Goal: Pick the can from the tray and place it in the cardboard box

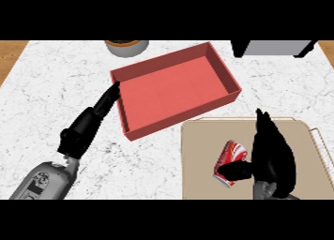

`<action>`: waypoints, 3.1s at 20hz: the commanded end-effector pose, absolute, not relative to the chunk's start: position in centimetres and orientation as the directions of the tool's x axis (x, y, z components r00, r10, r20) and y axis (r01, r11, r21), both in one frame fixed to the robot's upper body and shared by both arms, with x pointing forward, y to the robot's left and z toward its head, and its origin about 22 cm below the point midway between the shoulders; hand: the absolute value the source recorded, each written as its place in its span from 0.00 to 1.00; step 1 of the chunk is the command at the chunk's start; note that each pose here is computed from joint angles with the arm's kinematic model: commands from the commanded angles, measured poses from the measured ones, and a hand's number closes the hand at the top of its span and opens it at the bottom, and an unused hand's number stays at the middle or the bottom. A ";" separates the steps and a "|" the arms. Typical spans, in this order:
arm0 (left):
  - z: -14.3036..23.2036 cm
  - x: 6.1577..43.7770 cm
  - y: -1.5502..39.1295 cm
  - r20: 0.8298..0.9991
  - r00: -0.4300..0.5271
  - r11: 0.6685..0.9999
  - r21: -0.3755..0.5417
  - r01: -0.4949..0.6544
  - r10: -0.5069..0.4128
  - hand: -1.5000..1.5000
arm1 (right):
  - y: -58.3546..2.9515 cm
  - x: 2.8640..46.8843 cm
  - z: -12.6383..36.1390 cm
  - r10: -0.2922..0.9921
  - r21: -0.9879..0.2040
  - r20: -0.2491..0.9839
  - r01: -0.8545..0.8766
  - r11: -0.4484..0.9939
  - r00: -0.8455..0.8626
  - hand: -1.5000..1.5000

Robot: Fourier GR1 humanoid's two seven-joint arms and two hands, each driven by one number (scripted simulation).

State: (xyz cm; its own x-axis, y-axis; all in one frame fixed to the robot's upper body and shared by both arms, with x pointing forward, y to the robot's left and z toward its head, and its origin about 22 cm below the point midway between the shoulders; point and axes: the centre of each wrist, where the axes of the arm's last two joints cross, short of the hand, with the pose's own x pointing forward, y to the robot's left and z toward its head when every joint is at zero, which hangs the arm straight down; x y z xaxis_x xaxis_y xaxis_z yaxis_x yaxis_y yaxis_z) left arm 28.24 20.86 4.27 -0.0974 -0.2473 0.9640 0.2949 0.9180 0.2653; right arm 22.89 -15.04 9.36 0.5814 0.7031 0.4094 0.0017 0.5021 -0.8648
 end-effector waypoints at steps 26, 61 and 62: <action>3.3 27.5 21.8 0.964 -0.094 0.919 0.264 0.292 -0.247 0.50 | -16.3 26.1 3.1 0.653 -0.853 0.296 -0.115 0.509 0.697 0.00; 4.7 27.8 20.5 0.964 -0.096 0.914 0.267 0.306 -0.250 0.50 | -5.9 22.1 5.4 0.819 -0.995 0.094 -0.036 0.089 -0.566 1.00; 3.4 27.4 21.2 0.966 -0.095 0.921 0.257 0.294 -0.240 0.50 | -5.7 22.6 6.5 0.812 -0.995 0.082 -0.006 0.096 -0.578 1.00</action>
